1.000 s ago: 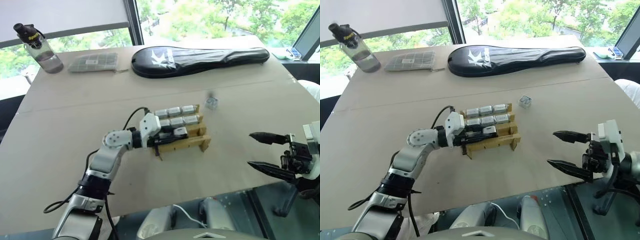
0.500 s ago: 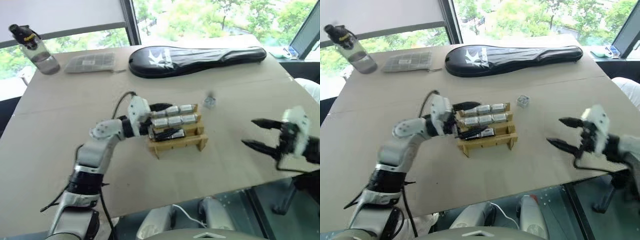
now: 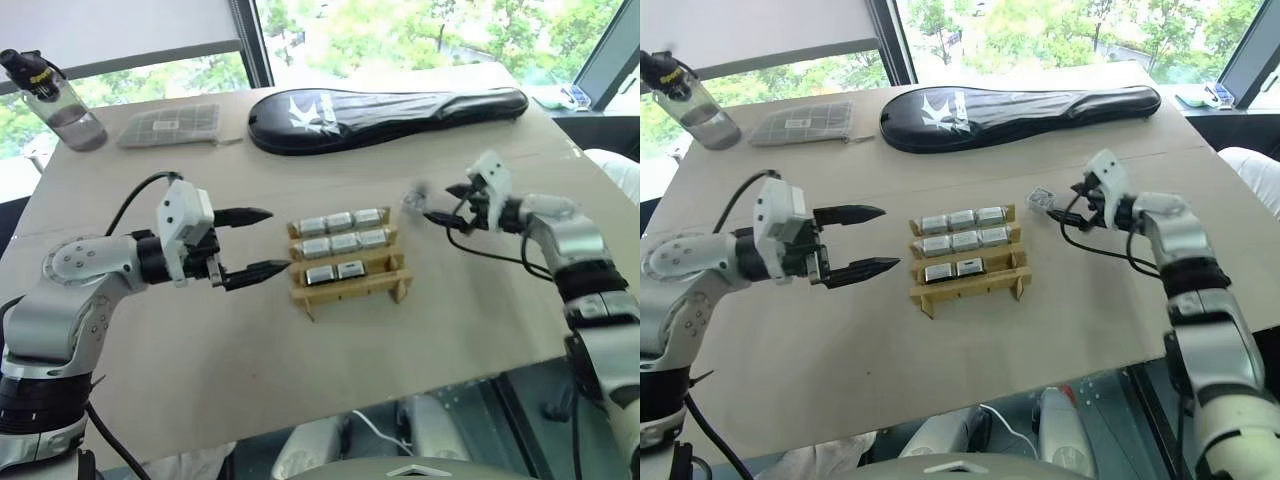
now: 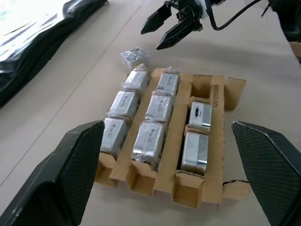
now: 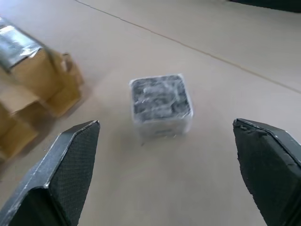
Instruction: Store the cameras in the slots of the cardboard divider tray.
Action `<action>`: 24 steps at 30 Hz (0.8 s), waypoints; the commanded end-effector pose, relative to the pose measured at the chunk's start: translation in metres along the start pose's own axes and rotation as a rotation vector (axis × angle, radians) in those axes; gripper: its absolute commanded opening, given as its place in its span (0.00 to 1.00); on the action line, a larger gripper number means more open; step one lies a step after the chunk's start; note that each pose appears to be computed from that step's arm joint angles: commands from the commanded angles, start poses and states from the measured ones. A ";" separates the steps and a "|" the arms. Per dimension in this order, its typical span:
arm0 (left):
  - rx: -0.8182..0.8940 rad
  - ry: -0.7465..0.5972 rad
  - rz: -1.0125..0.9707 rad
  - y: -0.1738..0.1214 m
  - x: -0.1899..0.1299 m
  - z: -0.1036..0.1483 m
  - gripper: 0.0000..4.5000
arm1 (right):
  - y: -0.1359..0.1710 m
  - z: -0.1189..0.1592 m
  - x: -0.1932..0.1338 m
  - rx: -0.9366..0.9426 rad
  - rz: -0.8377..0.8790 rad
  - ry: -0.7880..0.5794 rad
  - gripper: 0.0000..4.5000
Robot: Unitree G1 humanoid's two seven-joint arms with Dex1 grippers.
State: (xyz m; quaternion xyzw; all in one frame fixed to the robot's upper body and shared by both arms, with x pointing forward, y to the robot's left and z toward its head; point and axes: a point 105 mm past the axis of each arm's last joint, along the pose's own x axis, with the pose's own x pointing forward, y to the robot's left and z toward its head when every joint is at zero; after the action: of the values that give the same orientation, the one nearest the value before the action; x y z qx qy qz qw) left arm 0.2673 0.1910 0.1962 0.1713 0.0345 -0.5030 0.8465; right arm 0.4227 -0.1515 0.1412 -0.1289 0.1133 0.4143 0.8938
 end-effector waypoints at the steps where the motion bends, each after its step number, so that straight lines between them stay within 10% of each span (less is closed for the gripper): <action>1: 0.052 -0.020 0.015 -0.003 -0.006 0.013 1.00 | -0.002 0.006 0.007 -0.045 0.020 -0.013 1.00; 24: 0.044 -0.004 0.095 -0.014 -0.021 0.010 1.00 | 0.018 0.011 0.059 -0.037 -0.043 0.022 1.00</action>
State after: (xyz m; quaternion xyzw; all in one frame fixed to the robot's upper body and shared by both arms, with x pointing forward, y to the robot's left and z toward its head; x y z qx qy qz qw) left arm 0.2466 0.1993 0.1967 0.1765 0.0288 -0.4673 0.8658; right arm 0.4411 -0.0992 0.1127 -0.1461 0.1431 0.4008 0.8930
